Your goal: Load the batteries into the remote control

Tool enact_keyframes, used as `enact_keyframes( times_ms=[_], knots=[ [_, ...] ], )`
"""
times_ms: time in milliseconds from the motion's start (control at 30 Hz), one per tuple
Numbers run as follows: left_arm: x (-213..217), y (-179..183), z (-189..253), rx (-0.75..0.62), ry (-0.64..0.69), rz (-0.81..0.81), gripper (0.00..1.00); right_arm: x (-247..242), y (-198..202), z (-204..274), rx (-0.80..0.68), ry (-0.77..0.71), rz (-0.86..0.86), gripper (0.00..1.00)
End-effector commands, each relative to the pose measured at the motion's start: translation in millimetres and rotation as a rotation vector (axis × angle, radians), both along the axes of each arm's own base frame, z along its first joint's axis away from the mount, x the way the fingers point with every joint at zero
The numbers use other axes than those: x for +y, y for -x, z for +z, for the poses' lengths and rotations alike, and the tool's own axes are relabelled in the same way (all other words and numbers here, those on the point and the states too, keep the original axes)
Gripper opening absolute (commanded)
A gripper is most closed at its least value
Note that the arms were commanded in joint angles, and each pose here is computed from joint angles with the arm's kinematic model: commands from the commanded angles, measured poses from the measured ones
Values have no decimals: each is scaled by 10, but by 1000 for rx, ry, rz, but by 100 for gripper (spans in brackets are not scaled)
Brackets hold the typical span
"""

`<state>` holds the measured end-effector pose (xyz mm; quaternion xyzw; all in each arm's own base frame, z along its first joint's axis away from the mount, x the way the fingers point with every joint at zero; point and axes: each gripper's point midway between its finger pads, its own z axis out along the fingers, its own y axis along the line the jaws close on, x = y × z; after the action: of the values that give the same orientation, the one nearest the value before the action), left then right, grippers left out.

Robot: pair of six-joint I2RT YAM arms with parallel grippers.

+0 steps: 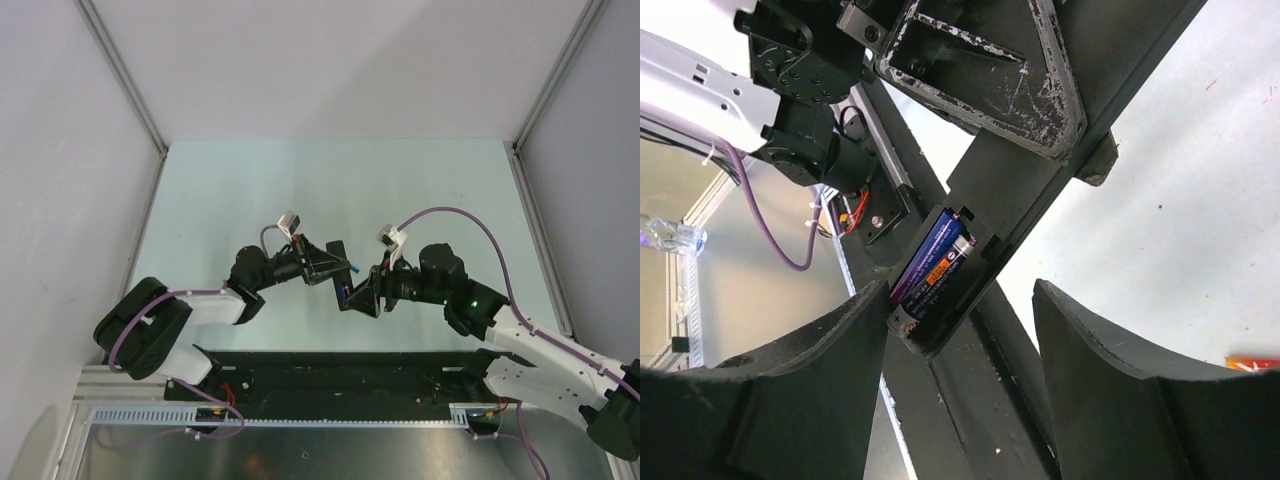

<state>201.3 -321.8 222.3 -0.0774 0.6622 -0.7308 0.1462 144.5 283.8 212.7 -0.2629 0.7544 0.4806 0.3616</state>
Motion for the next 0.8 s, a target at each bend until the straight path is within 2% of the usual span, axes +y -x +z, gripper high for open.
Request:
enact_keyframes(
  times_ms=[0,400,767],
  knots=[
    [-35,136,378,-106,76,-46,0,21,-139,140,-37,-41,-36,63],
    [-40,187,433,-111,88,-53,0,53,-179,162,-19,-65,-31,55],
    [-30,216,459,-107,95,-61,0,80,-190,187,10,-102,-14,41]
  ],
)
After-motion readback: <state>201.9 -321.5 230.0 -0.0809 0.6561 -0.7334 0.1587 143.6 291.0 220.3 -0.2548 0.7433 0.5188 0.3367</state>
